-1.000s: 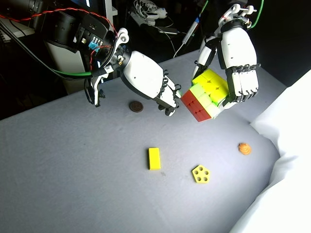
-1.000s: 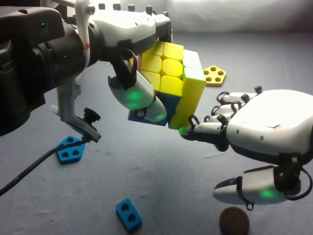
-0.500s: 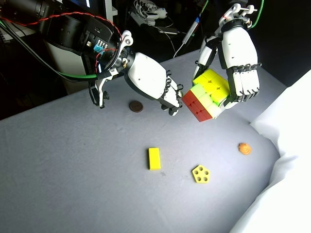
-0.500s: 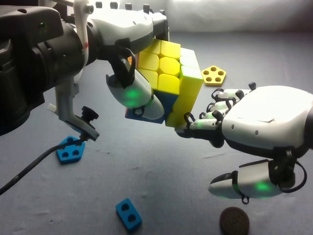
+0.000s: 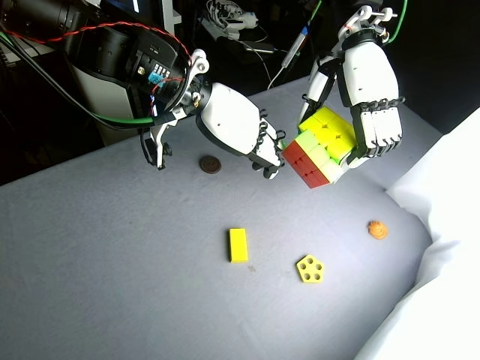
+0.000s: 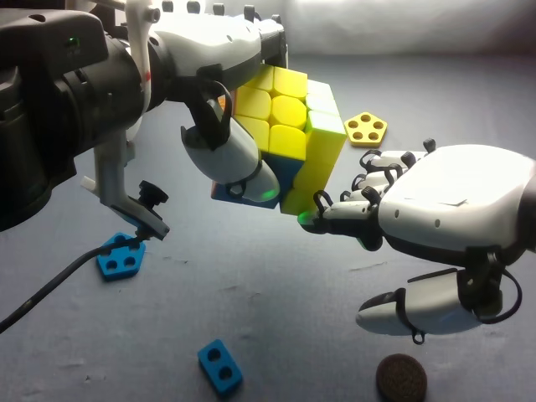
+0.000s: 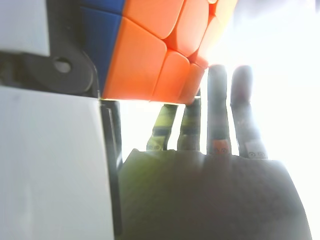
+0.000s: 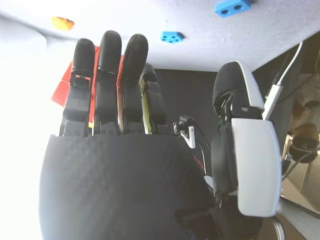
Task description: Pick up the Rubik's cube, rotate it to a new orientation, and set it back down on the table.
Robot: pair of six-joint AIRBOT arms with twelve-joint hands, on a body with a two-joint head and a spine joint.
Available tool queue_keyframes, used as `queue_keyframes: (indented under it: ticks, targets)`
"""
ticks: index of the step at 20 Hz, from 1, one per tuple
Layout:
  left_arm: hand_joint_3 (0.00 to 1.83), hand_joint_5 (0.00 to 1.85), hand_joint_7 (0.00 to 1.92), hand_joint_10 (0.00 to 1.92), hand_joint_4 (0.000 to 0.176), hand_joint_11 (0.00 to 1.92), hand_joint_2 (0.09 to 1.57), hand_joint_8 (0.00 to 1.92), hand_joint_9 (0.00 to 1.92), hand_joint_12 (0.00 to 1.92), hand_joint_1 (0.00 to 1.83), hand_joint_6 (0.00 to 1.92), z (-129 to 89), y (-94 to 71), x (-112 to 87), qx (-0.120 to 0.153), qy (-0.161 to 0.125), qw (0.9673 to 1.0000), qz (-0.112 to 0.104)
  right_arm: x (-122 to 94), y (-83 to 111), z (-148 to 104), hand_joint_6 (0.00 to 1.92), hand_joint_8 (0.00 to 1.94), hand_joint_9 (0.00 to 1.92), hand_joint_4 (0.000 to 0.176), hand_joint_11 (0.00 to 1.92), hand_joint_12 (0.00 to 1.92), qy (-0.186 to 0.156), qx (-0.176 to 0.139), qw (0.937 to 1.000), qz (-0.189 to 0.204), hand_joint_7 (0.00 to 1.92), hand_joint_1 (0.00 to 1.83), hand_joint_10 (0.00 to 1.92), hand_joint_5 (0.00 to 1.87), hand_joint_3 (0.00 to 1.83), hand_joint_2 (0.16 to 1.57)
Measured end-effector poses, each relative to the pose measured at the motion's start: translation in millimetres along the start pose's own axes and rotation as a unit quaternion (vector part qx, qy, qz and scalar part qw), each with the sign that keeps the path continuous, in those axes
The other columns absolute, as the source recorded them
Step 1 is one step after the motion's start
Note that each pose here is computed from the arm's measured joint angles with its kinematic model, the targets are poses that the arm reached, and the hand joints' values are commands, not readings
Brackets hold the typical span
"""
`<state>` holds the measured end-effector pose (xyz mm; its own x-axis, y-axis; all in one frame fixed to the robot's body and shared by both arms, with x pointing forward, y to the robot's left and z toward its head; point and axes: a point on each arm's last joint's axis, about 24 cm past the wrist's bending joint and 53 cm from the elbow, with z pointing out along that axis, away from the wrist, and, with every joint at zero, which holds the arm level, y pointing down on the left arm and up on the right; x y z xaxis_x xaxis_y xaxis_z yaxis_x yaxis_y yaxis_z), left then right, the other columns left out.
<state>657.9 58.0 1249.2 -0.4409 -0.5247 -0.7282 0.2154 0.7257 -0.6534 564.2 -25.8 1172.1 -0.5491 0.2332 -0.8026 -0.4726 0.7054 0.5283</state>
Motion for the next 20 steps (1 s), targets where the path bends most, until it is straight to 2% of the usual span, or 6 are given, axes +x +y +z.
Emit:
queue_keyframes:
  ticks: [6,7,10,12,19,20]
  targets:
    - [0.00,0.11,0.00,1.92,0.000,0.02,0.98,1.88,0.05,1.92,1.10,1.74,0.2,0.8,-1.1,-0.001,-0.001,1.0000,0.000,-0.7,-0.8,0.6,0.00,1.38,0.17,0.000,0.00,1.00,-0.001,0.001,1.0000,0.000,0.26,0.43,1.33,0.12,0.00,1.20]
    - [0.01,0.06,0.00,1.92,0.007,0.02,1.01,1.89,0.04,1.92,1.06,1.79,0.2,0.7,-1.1,-0.001,-0.001,1.0000,0.000,-1.3,-0.9,0.8,0.00,1.38,0.17,0.000,0.00,1.01,-0.001,0.001,1.0000,0.000,0.27,0.43,1.35,0.13,0.00,1.20]
    - [0.00,0.13,0.00,1.92,0.000,0.04,0.94,1.91,0.06,1.92,1.08,1.77,0.5,1.7,-2.7,-0.003,-0.004,1.0000,0.001,-3.7,-0.5,3.0,0.00,1.36,0.18,0.000,0.00,1.05,-0.003,-0.001,1.0000,0.000,0.28,0.44,1.34,0.14,0.00,1.19]
    - [0.00,0.14,0.00,1.91,0.000,0.00,0.98,1.86,0.05,1.92,1.10,1.68,0.5,1.7,-3.0,-0.003,-0.004,1.0000,0.001,-3.6,-0.7,3.4,0.01,1.35,0.20,0.000,0.00,1.07,-0.003,-0.001,1.0000,0.000,0.28,0.44,1.33,0.15,0.00,1.19]
    - [0.00,0.09,0.00,1.92,0.000,0.02,0.98,1.87,0.04,1.92,1.09,1.75,0.4,0.5,-2.3,-0.001,-0.002,1.0000,-0.002,-5.8,-4.1,7.0,0.00,1.35,0.19,0.000,0.00,1.07,-0.006,0.002,1.0000,0.000,0.27,0.45,1.33,0.14,0.00,1.19]
    - [0.00,0.10,0.01,1.89,0.000,0.03,0.95,1.86,0.10,1.92,1.06,1.75,0.4,0.5,-2.4,0.000,-0.003,1.0000,-0.002,-7.3,-2.7,7.1,0.00,1.35,0.20,0.000,0.00,1.03,-0.007,0.000,1.0000,0.000,0.30,0.44,1.32,0.14,0.00,1.19]
